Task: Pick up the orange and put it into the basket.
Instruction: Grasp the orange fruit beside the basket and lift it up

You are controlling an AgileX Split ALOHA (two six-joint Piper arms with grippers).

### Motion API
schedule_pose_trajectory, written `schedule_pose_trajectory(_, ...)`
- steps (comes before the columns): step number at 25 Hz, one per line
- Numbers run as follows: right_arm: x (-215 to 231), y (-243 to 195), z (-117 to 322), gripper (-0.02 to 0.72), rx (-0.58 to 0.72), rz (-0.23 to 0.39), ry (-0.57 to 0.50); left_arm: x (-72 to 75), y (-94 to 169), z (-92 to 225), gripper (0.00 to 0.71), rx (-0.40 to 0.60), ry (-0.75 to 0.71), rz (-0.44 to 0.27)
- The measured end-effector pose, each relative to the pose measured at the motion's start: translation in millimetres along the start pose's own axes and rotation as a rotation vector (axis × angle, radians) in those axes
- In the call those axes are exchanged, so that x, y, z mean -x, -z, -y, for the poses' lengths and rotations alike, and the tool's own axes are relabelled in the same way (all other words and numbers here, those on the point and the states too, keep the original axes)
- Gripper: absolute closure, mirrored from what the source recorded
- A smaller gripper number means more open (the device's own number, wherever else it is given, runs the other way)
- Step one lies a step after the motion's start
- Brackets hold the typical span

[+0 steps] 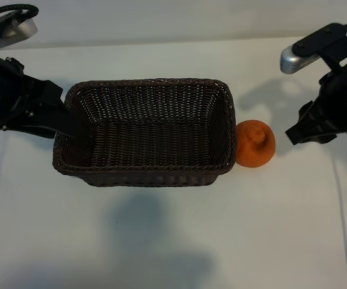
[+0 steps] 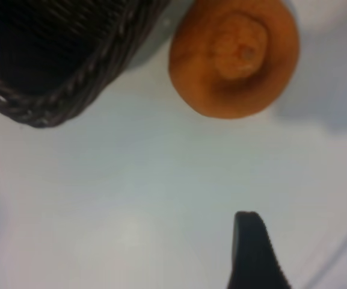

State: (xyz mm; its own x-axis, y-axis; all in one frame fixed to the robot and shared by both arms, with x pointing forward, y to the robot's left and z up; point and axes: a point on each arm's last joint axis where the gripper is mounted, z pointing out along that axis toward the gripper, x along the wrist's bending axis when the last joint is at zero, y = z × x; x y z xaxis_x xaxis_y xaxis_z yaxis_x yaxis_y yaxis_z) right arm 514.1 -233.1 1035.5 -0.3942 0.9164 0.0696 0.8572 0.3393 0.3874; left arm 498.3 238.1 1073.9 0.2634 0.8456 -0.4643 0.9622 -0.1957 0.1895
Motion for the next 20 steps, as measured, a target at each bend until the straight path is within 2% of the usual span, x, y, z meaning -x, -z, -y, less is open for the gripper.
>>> schedule_pose_trajectory(6, -4, -6, -1, 0.297, 0.067, -0.049, -0.042, -0.1, 0, 0, 0.217, 0.0, 0.001, -0.001)
schedule_pose_trajectory(16, -2, -14, -3, 0.297, 0.151, -0.034, -0.101, -0.2, 0, 0, 0.217, -0.001, 0.001, -0.002)
schedule_pose_trajectory(20, 2, -29, -6, 0.294, 0.135, -0.027, -0.102, -0.2, 0, 0, 0.217, -0.001, 0.001, -0.002)
